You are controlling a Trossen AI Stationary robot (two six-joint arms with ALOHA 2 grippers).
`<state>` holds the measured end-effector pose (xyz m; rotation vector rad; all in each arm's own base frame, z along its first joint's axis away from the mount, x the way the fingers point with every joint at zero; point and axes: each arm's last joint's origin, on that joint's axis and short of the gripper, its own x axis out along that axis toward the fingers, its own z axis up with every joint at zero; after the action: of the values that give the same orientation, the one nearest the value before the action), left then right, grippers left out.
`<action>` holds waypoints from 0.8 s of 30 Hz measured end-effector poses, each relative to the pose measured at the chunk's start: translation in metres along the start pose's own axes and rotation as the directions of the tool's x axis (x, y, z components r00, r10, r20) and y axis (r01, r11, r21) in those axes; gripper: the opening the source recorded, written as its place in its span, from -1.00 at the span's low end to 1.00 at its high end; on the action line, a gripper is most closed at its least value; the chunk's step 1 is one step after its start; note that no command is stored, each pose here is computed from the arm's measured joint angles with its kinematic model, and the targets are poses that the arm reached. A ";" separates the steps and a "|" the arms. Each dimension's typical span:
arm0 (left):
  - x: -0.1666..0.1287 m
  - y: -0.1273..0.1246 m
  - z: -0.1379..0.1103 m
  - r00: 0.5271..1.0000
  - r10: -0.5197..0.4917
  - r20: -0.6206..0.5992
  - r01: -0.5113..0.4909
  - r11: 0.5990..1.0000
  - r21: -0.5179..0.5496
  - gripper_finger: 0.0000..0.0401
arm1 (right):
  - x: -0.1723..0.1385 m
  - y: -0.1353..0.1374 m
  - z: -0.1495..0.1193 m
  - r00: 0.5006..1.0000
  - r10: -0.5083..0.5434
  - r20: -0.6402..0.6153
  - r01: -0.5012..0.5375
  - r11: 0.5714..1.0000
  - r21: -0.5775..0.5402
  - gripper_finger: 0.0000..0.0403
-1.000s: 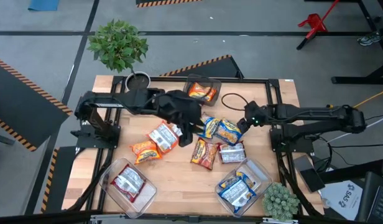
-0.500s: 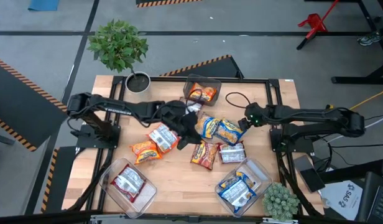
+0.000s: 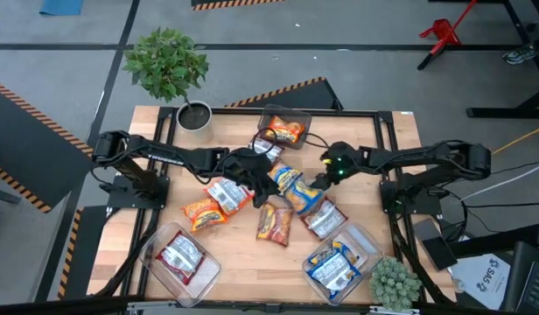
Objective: Sort Maruchan noodles
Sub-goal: Put the blue noodle pack into the right transparent bin
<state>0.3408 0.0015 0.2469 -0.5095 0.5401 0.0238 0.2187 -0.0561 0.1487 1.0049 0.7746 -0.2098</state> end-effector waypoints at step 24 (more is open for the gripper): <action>0.025 -0.004 -0.031 0.982 0.169 -0.086 -0.080 0.782 0.618 -0.40 | -0.023 0.050 0.046 0.984 -0.086 0.154 0.120 0.966 -0.231 0.39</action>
<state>0.3477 -0.0192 0.2131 0.1702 0.6784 -0.0605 0.2494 -0.0706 0.2115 0.7139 0.7034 -0.2690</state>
